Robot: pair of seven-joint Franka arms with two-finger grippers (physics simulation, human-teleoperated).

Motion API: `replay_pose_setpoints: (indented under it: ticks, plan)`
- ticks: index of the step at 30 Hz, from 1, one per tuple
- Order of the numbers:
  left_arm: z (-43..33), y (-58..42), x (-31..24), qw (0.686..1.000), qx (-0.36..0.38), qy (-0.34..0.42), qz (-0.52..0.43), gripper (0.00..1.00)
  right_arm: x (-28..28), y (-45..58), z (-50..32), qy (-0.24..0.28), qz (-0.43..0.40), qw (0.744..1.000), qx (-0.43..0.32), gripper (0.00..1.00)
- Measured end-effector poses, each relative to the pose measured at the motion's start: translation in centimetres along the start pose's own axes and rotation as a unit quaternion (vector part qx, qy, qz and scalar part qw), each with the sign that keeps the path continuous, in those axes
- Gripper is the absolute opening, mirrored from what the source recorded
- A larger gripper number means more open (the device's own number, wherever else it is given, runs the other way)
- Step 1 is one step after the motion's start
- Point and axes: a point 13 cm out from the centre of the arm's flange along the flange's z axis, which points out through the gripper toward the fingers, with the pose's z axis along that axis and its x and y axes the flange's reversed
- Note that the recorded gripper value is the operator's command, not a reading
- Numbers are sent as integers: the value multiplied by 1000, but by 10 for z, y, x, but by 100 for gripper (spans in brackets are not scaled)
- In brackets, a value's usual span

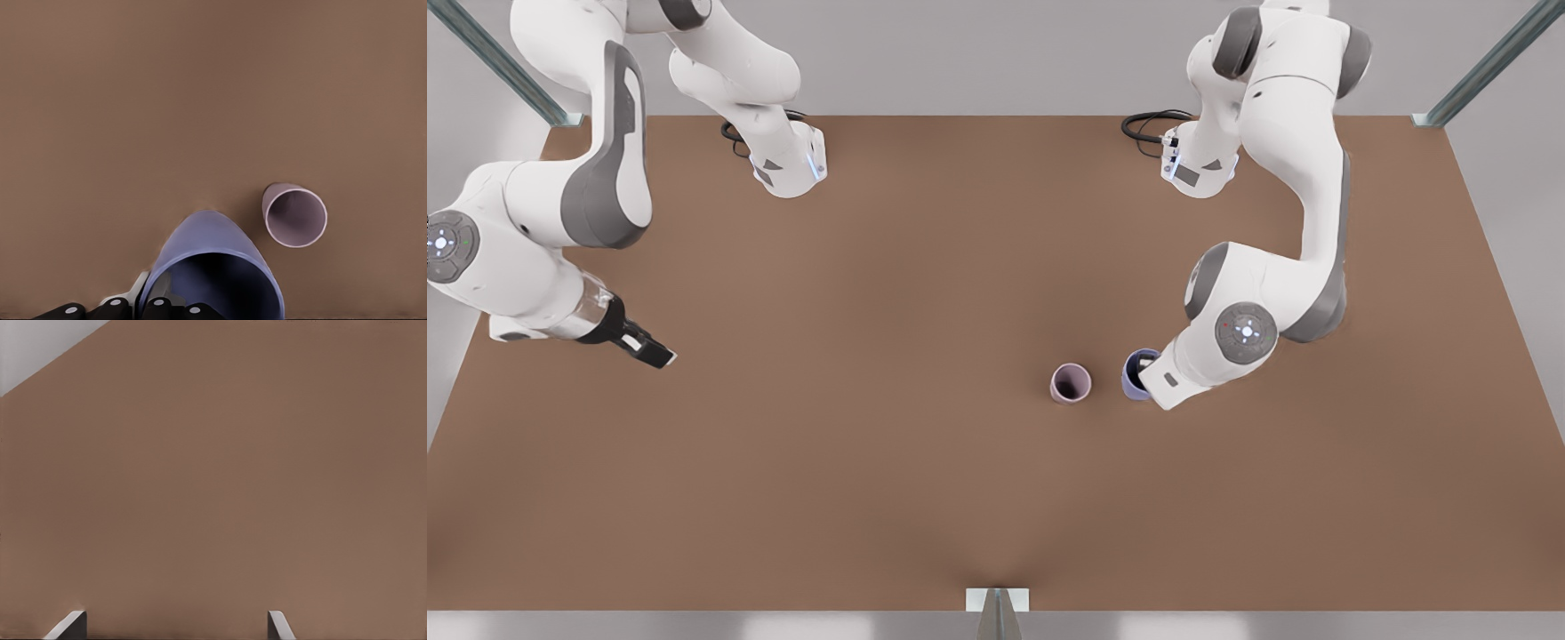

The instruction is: Stack the cups, with the pink cup at the bottom and the purple cup at the top

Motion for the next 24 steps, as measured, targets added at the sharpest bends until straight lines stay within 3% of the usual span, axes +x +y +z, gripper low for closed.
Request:
replay_pose_setpoints:
  ticks: [5,11,14,24]
  plan:
    - [26,-66,16,1000,3,27,-16,21,0,13,2,-15,-169,986,0,100]
    - [37,-94,5,995,37,14,-88,21,-15,17,-1,-48,-347,937,-2,100]
    - [47,-97,1,992,42,15,-119,21,-14,18,-7,-48,-368,929,-2,100]
    - [81,-105,2,982,37,33,-182,21,-5,1,-7,-11,-309,951,4,100]
